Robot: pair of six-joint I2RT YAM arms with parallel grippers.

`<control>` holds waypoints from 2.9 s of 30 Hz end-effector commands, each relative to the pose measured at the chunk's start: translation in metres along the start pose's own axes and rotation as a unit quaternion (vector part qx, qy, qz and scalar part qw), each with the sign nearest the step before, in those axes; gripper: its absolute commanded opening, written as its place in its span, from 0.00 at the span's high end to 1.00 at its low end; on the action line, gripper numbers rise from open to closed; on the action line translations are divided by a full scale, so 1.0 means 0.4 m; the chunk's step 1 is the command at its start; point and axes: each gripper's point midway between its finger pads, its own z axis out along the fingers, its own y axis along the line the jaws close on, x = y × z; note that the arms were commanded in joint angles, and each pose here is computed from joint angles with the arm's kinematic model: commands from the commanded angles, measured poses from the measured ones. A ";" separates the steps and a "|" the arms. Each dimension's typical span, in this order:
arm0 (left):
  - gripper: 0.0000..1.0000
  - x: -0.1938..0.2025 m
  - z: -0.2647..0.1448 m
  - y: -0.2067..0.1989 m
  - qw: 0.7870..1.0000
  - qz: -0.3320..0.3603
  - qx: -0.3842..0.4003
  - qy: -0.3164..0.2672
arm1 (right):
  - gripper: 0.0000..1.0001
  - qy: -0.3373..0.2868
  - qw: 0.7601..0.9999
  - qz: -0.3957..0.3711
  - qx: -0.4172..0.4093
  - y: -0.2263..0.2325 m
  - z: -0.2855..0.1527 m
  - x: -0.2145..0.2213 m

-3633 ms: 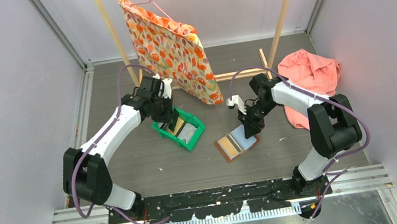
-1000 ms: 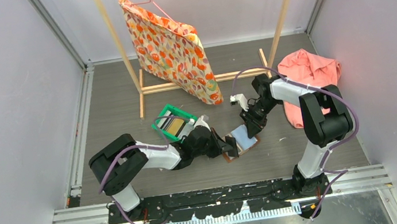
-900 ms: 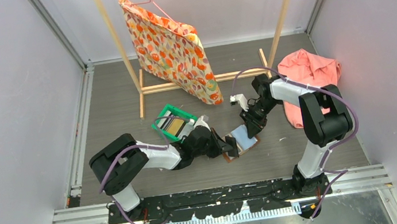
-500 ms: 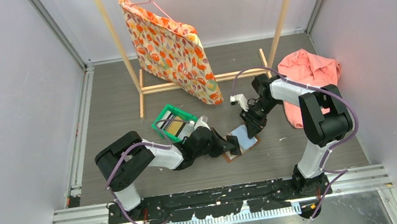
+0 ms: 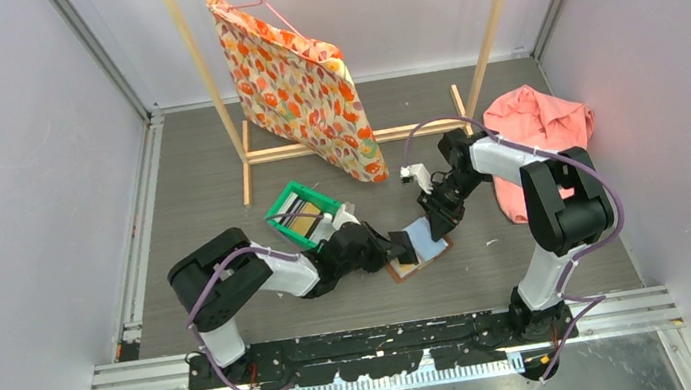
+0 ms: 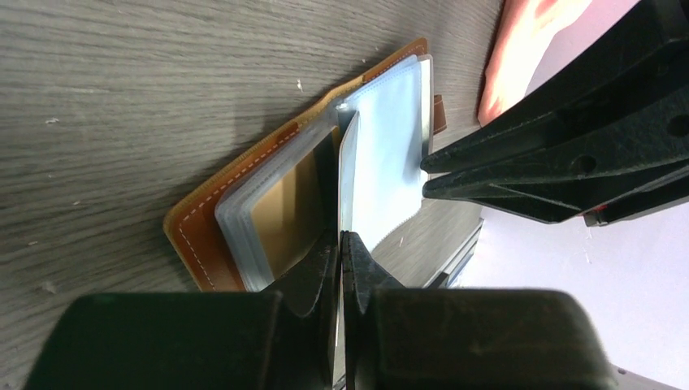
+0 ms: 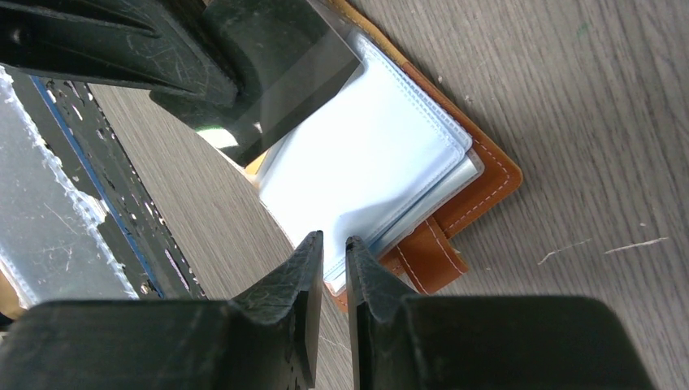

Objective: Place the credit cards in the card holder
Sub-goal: Pick up the credit card from the storage box.

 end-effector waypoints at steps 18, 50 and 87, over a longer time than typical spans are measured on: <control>0.82 0.035 0.035 0.024 0.999 -0.039 0.005 -0.017 | 0.78 -0.023 1.000 -0.018 0.002 0.007 -0.025 -0.040; 0.63 0.044 0.002 0.071 0.996 0.003 -0.088 -0.005 | 0.78 -0.033 0.999 -0.028 -0.007 0.025 -0.035 -0.048; 0.61 0.025 -0.030 0.038 0.999 0.013 -0.050 0.015 | 0.81 -0.078 0.990 0.004 -0.120 0.137 -0.040 -0.111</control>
